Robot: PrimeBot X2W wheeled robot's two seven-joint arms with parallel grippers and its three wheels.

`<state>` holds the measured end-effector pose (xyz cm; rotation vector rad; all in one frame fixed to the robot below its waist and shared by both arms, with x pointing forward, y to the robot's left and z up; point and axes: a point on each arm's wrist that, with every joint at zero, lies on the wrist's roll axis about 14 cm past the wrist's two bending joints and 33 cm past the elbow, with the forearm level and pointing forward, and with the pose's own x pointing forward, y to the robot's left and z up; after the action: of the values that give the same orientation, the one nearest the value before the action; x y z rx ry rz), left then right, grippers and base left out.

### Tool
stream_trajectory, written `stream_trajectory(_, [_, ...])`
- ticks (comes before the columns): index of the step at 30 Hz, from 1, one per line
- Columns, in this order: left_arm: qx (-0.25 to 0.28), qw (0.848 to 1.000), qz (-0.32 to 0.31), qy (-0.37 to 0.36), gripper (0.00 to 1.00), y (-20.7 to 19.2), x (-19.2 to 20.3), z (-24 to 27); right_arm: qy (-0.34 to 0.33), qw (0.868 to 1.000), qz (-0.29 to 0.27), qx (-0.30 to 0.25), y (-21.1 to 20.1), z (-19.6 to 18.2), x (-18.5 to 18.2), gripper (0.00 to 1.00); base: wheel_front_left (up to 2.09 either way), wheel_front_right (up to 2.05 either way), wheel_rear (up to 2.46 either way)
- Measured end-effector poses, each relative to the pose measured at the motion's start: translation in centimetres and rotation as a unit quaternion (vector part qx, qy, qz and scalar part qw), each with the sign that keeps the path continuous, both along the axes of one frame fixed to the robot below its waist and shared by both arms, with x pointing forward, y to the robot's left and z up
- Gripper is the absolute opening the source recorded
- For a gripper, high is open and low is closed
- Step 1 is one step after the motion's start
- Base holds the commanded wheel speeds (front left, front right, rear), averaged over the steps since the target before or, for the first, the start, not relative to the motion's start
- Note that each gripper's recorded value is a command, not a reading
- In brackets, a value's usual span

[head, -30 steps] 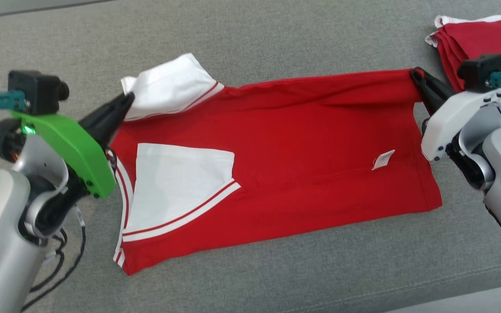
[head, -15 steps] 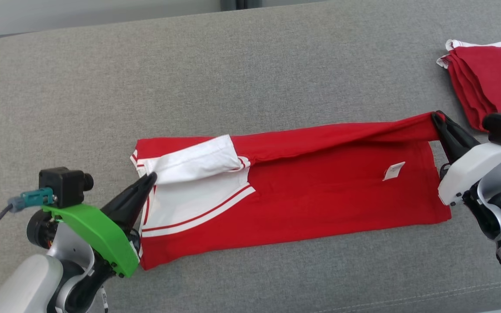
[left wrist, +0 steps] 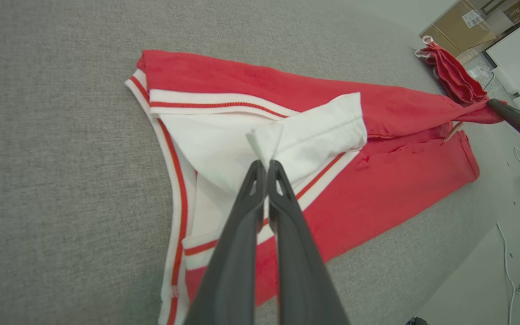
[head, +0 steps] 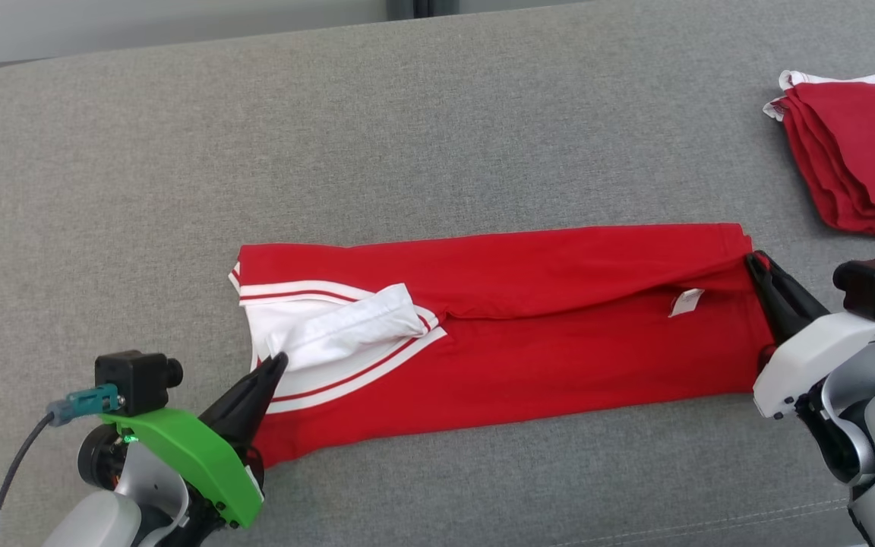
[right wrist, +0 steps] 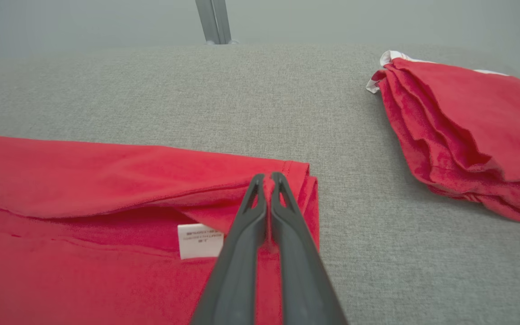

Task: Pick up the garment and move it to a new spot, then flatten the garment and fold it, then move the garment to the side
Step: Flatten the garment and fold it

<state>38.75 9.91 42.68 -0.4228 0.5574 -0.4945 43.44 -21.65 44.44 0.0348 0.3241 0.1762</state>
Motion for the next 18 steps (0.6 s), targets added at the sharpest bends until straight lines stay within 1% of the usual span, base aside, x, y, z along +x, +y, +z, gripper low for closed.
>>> stream_trajectory(2, [-0.003, 1.0, 0.007, 0.003, 0.0, 0.1, -0.3, -0.2, 0.001, 1.0, -0.005, 0.005, 0.1, -0.2, -0.5, 0.14, 0.0, 0.0, 0.0])
stream_trajectory(3, [-0.003, 1.0, 0.007, 0.004, 0.0, 0.1, -0.5, -0.3, 0.002, 1.0, -0.007, 0.005, 0.1, -0.3, -0.7, 0.18, 0.0, 0.0, 0.0])
stream_trajectory(4, [-0.004, 1.0, 0.01, 0.003, 0.0, 0.2, -0.6, -0.3, 0.003, 1.0, -0.012, 0.007, 0.0, -0.4, -0.9, 0.26, 0.0, 0.0, 0.0])
stream_trajectory(6, [-0.006, 1.0, 0.016, 0.0, 0.43, 0.3, -0.8, -0.2, 0.0, 1.0, -0.02, 0.014, -0.1, -0.5, -1.3, 0.63, 0.0, 0.0, 0.0])
stream_trajectory(7, [-0.007, 1.0, 0.017, -0.001, 0.81, 0.3, -0.9, -0.2, -0.001, 1.0, -0.023, 0.015, -0.1, -0.5, -1.5, 1.0, 0.0, 0.0, 0.0])
stream_trajectory(8, [-0.01, 1.0, 0.023, -0.004, 1.0, 0.3, -1.1, -0.1, -0.004, 0.999, -0.029, 0.019, -0.2, -0.5, -1.6, 1.0, 0.0, 0.0, 0.0])
stream_trajectory(13, [-0.019, 0.997, 0.067, -0.041, 1.0, 1.5, -0.6, 1.3, -0.016, 0.998, -0.056, 0.028, -1.1, -0.2, -2.5, 1.0, 0.0, 0.0, 0.0])
stream_trajectory(18, [-0.012, 0.985, 0.126, -0.116, 1.0, 3.4, 0.5, 4.1, -0.036, 0.994, -0.09, 0.04, -2.5, 0.5, -3.3, 1.0, 0.0, 0.0, 0.0])
